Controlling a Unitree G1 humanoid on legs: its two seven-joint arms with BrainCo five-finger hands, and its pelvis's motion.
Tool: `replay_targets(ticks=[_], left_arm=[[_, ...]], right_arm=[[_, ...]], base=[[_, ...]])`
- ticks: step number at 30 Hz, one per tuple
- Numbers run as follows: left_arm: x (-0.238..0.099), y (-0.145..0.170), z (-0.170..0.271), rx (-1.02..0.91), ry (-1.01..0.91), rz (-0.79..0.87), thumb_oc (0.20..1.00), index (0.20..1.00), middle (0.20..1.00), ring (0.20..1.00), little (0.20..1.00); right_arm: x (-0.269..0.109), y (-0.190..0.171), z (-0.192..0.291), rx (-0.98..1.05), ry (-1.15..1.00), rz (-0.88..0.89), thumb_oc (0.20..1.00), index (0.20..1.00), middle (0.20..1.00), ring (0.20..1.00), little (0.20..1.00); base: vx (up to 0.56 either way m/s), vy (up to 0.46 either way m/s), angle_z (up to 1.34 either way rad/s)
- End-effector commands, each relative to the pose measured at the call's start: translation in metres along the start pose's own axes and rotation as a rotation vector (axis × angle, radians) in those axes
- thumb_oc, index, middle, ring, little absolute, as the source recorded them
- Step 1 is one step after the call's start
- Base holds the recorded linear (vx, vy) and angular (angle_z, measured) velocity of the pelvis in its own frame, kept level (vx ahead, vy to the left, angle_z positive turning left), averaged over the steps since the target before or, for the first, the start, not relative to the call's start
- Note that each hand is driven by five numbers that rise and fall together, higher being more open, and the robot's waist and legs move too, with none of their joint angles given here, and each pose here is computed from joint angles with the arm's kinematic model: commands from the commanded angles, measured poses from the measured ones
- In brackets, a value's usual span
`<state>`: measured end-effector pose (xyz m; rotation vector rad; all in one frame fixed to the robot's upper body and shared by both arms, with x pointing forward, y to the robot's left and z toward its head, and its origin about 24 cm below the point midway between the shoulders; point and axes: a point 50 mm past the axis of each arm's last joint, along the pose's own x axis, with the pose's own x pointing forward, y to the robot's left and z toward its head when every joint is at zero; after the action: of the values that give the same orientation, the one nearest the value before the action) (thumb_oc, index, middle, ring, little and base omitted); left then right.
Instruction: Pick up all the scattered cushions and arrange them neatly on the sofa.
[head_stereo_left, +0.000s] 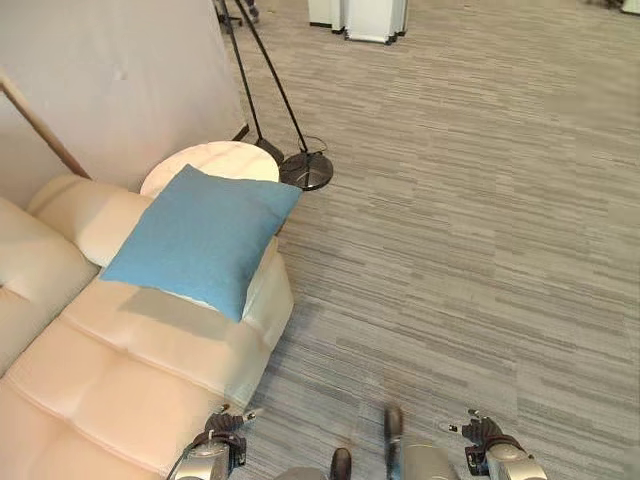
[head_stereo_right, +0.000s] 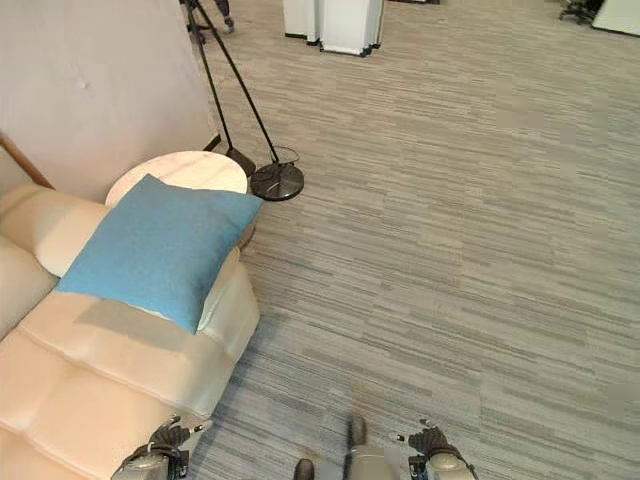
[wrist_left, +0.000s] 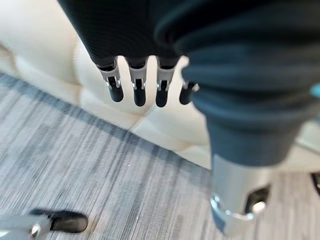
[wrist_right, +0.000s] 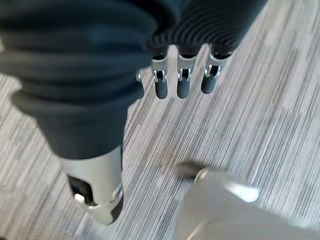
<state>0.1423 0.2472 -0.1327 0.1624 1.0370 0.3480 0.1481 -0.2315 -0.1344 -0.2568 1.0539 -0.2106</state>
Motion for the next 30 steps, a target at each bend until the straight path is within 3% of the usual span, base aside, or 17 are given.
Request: replay_targets(ticks=[1, 8, 18, 30], left_arm=[[0.000, 0.005, 0.016, -0.035, -0.070, 0.006, 1.000, 1.000, 1.000, 1.000, 1.000], [-0.002, 0.001, -0.012, -0.055, 0.022, -0.006, 1.000, 1.000, 1.000, 1.000, 1.000], [-0.002, -0.005, -0.003, -0.071, -0.004, -0.031, 1.000, 1.000, 1.000, 1.000, 1.000], [-0.003, 0.004, -0.017, -0.073, 0.045, 0.006, 1.000, 1.000, 1.000, 1.000, 1.000]], right_arm=[[0.002, -0.021, -0.001, 0.018, 0.001, -0.066, 1.000, 1.000, 1.000, 1.000, 1.000], [0.000, -0.029, -0.022, 0.017, 0.065, -0.070, 1.000, 1.000, 1.000, 1.000, 1.000], [0.002, -0.037, -0.013, 0.038, 0.048, -0.093, 1.000, 1.000, 1.000, 1.000, 1.000], [0.002, -0.023, -0.011, -0.049, 0.037, -0.057, 1.000, 1.000, 1.000, 1.000, 1.000]], base=[[0.42, -0.113, 0.76], [0.44, -0.176, 0.65], [0.27, -0.165, 0.51], [0.32, 0.046, 0.41]])
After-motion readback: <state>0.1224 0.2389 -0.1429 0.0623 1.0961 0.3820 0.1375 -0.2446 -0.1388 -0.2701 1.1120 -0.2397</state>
